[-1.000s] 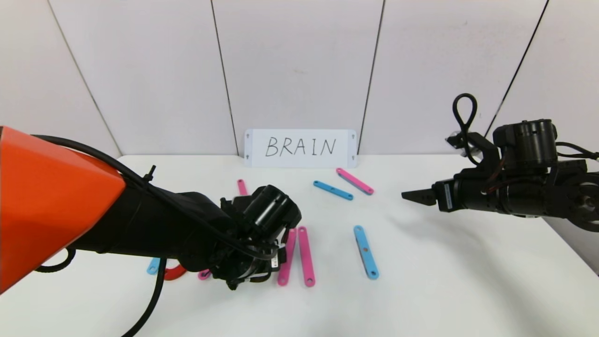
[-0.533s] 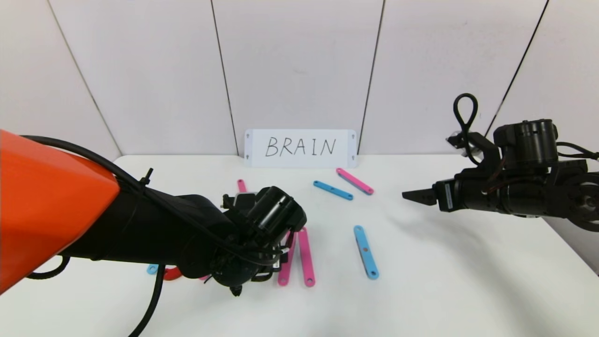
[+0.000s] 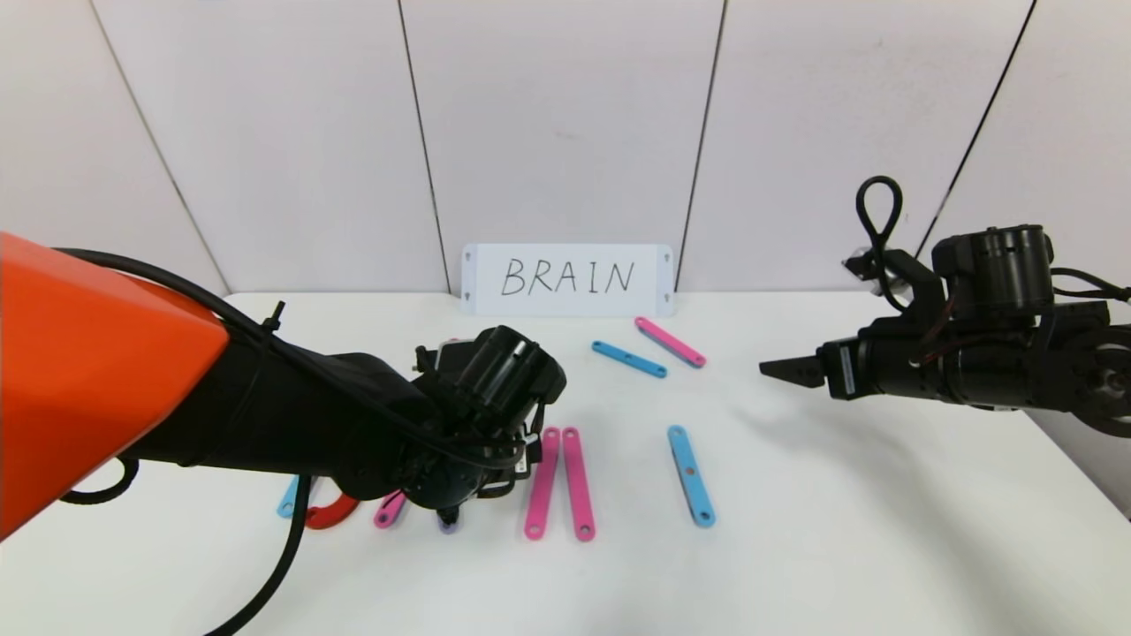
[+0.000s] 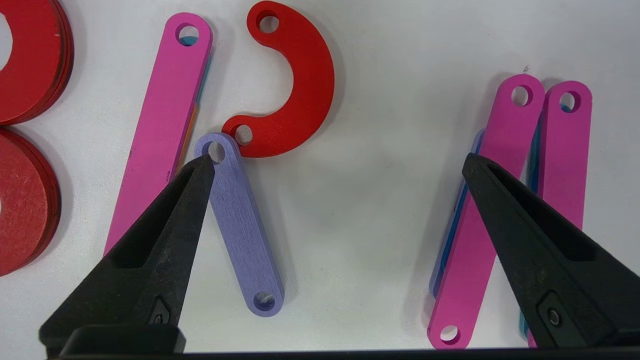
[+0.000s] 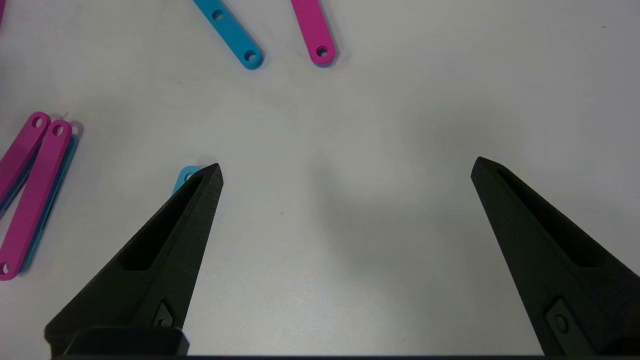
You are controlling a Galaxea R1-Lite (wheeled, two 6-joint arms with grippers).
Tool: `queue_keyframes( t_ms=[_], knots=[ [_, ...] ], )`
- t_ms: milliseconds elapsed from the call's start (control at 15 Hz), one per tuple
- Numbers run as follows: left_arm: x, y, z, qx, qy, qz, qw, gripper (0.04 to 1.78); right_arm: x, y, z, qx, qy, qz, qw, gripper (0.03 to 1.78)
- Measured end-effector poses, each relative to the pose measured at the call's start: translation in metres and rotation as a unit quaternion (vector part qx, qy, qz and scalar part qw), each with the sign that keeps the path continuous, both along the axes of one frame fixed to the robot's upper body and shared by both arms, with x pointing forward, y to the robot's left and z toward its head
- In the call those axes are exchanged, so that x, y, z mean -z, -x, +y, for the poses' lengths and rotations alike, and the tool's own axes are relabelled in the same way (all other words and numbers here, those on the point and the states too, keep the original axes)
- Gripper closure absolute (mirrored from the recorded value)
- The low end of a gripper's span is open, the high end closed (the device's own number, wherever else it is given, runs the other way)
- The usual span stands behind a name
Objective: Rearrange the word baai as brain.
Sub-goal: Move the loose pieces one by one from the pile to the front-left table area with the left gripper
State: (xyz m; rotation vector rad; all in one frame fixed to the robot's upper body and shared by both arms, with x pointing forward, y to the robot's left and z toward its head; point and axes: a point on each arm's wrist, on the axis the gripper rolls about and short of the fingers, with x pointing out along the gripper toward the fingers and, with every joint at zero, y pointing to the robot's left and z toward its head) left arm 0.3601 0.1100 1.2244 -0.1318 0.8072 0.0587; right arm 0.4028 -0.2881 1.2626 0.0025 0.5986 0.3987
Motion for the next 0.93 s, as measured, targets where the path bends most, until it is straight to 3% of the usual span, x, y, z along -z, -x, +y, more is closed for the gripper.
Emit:
queue_keyframes(
  t_ms=[933],
  knots=[
    [0.009,-0.013,0.000,-0.006,-0.011,0.004,1.000,0.08,0.000,0.000,0.000,0.000,0.000,0.000,1.0000,0.07]
  ],
)
